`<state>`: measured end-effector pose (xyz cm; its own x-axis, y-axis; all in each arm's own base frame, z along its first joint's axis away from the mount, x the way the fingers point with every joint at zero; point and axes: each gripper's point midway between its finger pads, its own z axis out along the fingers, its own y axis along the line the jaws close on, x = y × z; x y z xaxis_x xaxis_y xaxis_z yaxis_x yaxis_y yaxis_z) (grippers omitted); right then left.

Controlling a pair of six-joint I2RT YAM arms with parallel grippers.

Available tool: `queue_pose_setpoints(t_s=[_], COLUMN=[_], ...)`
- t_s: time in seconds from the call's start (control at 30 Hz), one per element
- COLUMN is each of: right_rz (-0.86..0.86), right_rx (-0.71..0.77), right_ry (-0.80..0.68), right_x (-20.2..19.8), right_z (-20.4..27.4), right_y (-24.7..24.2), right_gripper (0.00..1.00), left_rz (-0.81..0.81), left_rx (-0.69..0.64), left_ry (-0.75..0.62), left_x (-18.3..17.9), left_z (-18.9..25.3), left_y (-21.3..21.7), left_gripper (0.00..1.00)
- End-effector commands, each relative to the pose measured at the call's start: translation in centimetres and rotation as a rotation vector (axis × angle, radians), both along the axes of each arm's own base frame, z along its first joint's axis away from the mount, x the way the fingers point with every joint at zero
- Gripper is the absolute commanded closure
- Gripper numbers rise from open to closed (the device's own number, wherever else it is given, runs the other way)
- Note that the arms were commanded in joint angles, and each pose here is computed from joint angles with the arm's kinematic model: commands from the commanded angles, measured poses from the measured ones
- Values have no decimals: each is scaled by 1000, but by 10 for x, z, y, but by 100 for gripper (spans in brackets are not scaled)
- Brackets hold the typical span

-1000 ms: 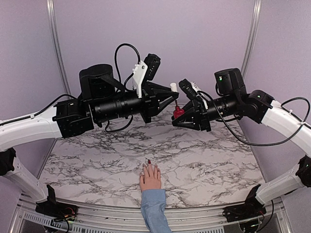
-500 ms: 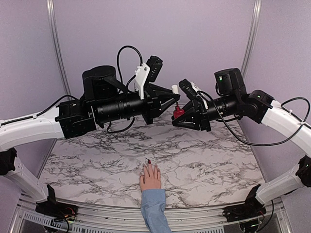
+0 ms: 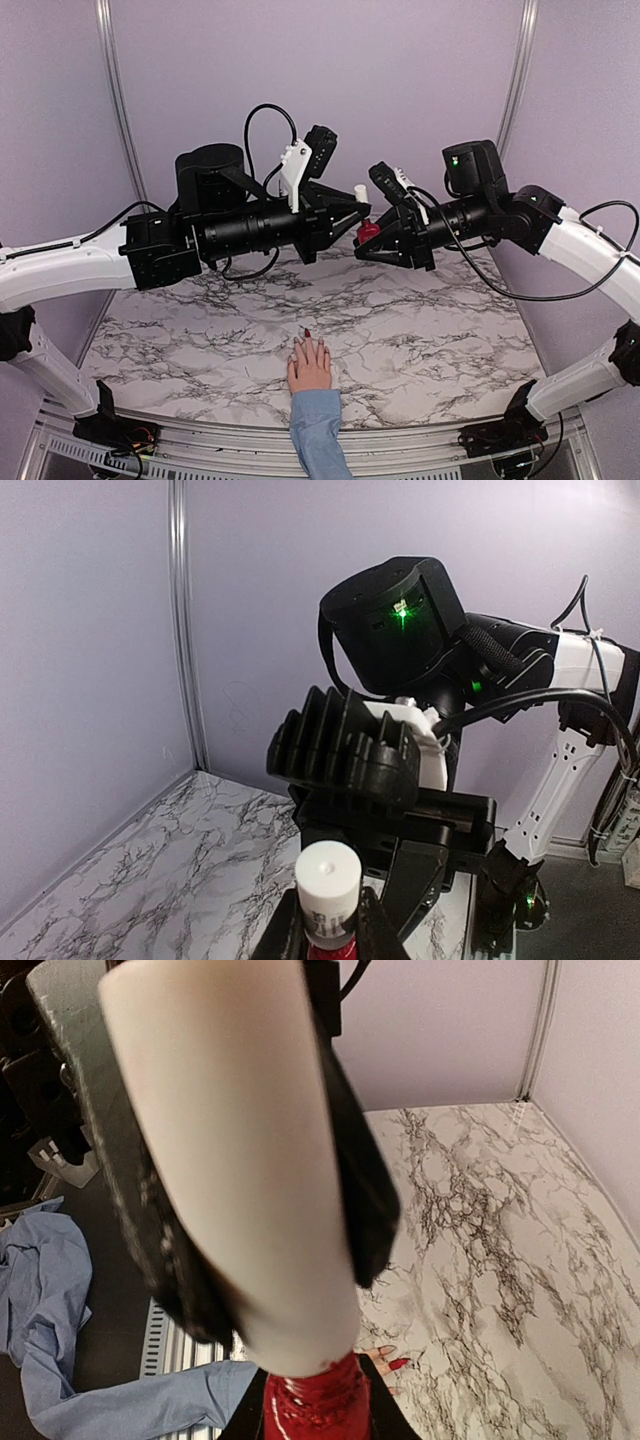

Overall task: Paint the nails
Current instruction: Close the nail polish bottle cap on the nail polish bottle, then screw the nail polish bottle cap onto the nail polish bottle.

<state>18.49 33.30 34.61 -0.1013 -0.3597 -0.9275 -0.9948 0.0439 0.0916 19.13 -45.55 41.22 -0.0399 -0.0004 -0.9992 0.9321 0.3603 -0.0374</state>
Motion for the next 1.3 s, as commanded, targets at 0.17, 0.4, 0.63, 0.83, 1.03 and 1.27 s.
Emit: queue_pose_setpoints(t_s=[0.17, 0.4, 0.63, 0.83, 1.03, 1.27], right_rz=[18, 12, 3, 8, -12, -44], right_rx=[87, 110, 150, 162, 153, 138], right_ry=[-90, -110, -142, -150, -149, -129], right_x=[-8, -10, -12, -15, -14, -8], right_z=[41, 49, 64, 68, 63, 55], right_y=[-1, -3, -6, -8, -11, -11], right_gripper=[100, 100, 100, 100, 100, 100], left_rz=[-5, -5, -20, -30, -39, -39], left_rx=[-55, -78, -91, -95, -117, -134], left_ry=[35, 72, 110, 116, 88, 64], left_x=[4, 7, 7, 5, 4, 4], left_z=[1, -2, -10, -9, 7, 21], left_y=[-5, -6, -9, -11, -6, -3], left_gripper=[100, 100, 100, 100, 95, 81])
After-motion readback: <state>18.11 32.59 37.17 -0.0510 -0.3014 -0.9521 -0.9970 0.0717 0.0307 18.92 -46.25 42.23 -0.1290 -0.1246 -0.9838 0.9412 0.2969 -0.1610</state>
